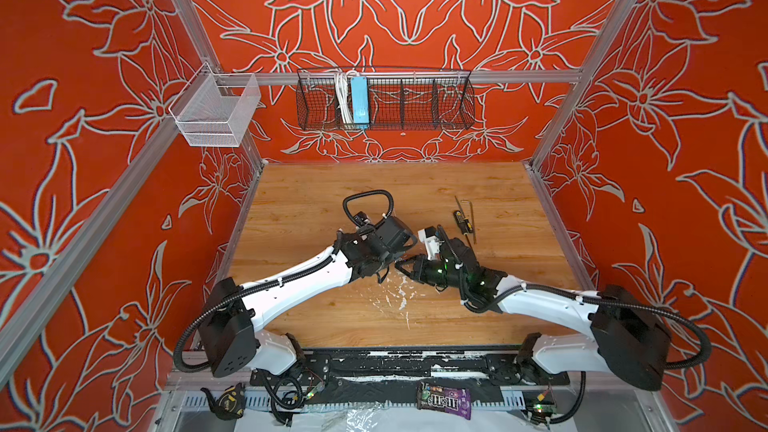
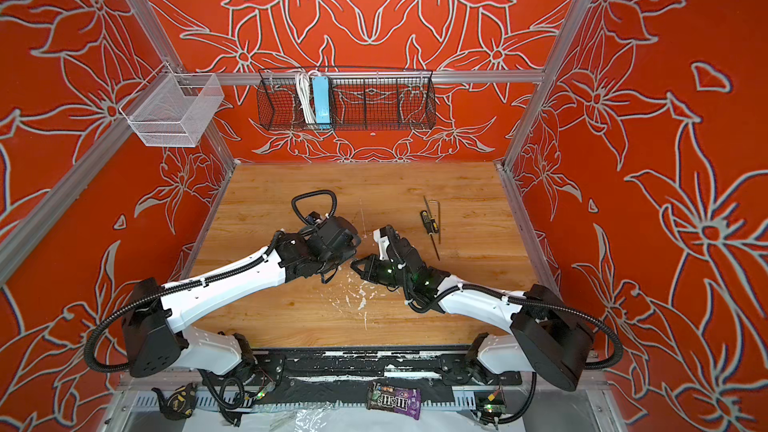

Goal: Unlock with the key

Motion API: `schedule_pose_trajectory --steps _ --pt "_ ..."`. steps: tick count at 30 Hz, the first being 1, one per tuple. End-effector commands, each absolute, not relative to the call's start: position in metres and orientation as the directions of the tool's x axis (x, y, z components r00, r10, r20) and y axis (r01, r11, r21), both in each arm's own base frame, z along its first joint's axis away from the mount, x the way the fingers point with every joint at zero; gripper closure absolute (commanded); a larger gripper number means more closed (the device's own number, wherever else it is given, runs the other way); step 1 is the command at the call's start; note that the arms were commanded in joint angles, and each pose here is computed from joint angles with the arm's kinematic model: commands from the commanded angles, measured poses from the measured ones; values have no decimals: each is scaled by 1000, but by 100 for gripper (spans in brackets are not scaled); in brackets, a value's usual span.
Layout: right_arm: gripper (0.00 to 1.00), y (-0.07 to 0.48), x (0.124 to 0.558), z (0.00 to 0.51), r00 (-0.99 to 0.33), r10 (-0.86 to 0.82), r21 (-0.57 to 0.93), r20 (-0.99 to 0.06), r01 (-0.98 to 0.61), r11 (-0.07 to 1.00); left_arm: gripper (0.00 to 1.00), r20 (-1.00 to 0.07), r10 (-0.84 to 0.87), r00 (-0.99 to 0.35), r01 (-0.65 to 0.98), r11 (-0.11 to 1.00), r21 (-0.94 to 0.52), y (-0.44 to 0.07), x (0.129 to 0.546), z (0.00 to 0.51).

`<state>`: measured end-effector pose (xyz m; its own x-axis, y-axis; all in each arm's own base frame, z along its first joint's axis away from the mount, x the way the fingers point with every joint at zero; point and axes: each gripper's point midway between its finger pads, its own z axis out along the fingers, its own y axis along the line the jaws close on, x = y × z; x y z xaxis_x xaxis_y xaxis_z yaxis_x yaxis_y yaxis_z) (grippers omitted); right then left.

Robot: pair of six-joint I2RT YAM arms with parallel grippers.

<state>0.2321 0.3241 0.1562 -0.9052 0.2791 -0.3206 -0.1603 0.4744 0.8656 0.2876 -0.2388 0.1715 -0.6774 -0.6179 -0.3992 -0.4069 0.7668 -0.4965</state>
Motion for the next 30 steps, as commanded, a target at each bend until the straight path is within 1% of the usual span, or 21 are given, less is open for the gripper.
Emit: schedule_pose_trajectory --steps 1,5,11,15,22,26,30 --pt "100 328 243 189 -888 320 894 -332 -187 407 100 -420 -599 -682 -418 790 -448 -234 282 167" --pt "100 328 242 189 -889 303 883 -343 -195 427 100 -401 -610 -683 -421 778 -466 -237 281 167" --pt "100 338 239 189 -894 287 889 -345 -213 405 100 -348 -628 -696 -392 738 -550 -253 281 178" --pt "100 339 243 193 -881 297 883 -368 -231 409 100 -314 -632 -709 -381 717 -584 -262 279 182" --pt "100 337 250 201 -853 300 855 -427 -273 441 100 -299 -611 -733 -347 714 -608 -274 270 188" --pt "100 336 253 210 -827 299 833 -477 -316 454 100 -279 -599 -750 -325 701 -634 -285 266 191" --pt "100 334 252 214 -814 286 817 -506 -348 459 100 -307 -605 -735 -323 710 -626 -279 268 194"
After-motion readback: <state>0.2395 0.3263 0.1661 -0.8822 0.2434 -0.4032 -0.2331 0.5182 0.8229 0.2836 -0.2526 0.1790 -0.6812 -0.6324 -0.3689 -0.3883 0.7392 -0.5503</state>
